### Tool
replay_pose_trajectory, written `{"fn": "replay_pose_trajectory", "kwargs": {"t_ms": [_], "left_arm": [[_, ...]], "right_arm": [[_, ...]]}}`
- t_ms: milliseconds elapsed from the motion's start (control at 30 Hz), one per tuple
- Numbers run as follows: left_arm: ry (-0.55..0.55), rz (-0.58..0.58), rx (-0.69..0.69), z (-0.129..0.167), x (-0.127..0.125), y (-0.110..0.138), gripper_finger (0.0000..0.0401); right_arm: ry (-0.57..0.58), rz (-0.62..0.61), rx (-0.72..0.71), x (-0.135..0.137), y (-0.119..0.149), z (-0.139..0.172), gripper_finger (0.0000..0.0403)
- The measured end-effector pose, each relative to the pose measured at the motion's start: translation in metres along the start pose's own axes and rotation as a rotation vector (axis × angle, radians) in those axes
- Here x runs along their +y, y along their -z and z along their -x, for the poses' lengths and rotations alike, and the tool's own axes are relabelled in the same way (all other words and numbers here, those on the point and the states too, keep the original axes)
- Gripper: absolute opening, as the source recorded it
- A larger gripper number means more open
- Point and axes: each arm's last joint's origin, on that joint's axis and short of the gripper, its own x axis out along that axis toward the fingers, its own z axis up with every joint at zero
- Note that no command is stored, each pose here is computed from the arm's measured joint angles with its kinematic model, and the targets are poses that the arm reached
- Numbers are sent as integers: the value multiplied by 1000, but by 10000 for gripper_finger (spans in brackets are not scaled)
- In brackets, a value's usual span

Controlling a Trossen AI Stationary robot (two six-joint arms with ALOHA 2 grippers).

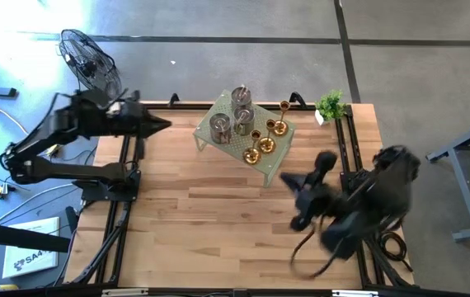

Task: Pick & Place candle stick holders
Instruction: Return to Home Position

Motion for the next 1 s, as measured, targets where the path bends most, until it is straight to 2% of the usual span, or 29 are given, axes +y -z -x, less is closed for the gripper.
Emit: {"fn": "replay_pose_trajectory", "kwargs": {"t_ms": [133, 267, 367, 467, 633, 733, 900, 1000], "left_arm": [[-24, -18, 8, 30, -1, 10, 2], [-81, -38, -20, 66, -1, 23, 1], [-112, -47, -76, 91, -2, 39, 1], [-121, -48, -137, 112, -4, 62, 1], [-124, 17, -243, 134, -8, 103, 0], [-70, 73, -271, 134, -11, 127, 0], [91, 121, -196, 106, -16, 140, 0], [197, 85, -259, 77, -19, 143, 0]], "right_arm": [[-31, -175, -12, -66, 23, 22, 17], [-125, -341, -62, -121, 62, 49, 7], [-143, -462, -91, -147, 105, 59, 9], [-203, -550, -116, -154, 154, 59, 2], [-275, -654, -165, -126, 224, 41, 5], [-326, -694, -208, -101, 255, 30, 1], [-438, -710, -312, -55, 282, 18, 1], [-506, -694, -389, -30, 292, 13, 1]]}}
